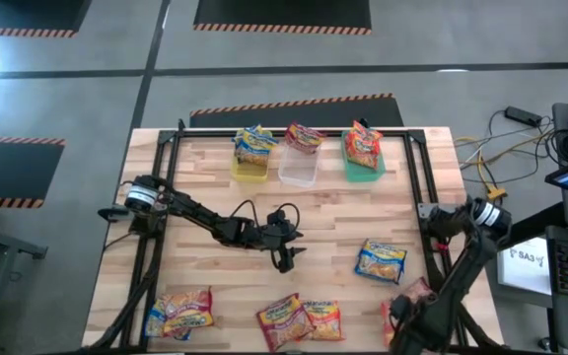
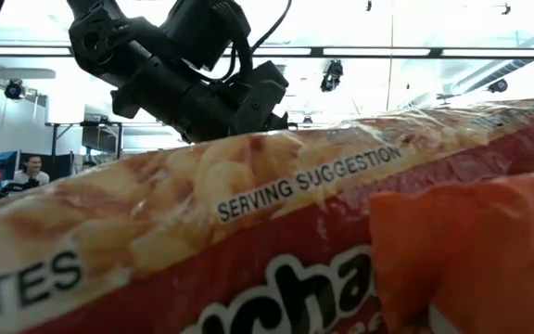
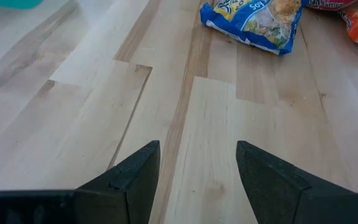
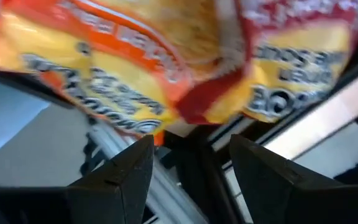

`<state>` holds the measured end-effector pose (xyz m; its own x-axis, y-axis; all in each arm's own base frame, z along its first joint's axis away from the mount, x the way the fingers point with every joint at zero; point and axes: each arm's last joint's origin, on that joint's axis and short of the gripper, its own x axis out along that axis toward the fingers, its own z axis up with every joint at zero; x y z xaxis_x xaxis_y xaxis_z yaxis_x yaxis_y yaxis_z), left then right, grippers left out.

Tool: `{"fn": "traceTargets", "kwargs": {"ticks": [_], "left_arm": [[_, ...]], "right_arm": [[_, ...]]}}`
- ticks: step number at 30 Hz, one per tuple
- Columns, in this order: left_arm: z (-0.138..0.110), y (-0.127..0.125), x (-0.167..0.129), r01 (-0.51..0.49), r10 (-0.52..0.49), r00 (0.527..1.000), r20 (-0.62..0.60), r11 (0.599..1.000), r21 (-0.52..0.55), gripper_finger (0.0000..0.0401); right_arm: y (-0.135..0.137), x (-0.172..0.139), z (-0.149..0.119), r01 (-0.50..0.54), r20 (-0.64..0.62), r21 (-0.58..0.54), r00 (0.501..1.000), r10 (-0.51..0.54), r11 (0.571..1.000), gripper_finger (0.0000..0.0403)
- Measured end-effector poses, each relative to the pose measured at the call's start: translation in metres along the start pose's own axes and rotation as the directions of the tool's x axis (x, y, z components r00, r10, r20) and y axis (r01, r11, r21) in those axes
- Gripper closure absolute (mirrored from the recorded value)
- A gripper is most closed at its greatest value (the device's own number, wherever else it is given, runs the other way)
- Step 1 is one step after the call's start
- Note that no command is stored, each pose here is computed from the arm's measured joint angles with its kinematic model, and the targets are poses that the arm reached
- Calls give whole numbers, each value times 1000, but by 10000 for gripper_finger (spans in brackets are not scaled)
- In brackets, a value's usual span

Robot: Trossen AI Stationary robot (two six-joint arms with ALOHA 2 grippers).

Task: Sort Maruchan noodles
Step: Put the right red noodle pack into the white bin

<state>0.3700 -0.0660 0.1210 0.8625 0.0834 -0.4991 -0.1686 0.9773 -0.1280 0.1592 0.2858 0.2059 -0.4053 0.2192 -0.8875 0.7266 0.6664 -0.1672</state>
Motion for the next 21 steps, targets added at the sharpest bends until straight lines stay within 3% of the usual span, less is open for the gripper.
{"fn": "traceTargets", "kwargs": {"ticks": [5, 8, 13, 21], "left_arm": [[0, 0, 0, 0, 0, 1000, 0, 1000, 0, 205], [0, 0, 0, 0, 0, 1000, 0, 1000, 0, 205], [0, 0, 0, 0, 0, 1000, 0, 1000, 0, 205], [0, 0, 0, 0, 0, 1000, 0, 1000, 0, 205]], "right_arm": [[-5, 10, -7, 56, 26, 32, 998, -57, 998, 199], [-8, 18, -3, 141, 58, 59, 988, -144, 988, 199], [-4, 32, 3, 216, 78, -4, 974, -215, 976, 199], [-8, 49, 16, 387, 194, 38, 902, -386, 921, 199]]}}
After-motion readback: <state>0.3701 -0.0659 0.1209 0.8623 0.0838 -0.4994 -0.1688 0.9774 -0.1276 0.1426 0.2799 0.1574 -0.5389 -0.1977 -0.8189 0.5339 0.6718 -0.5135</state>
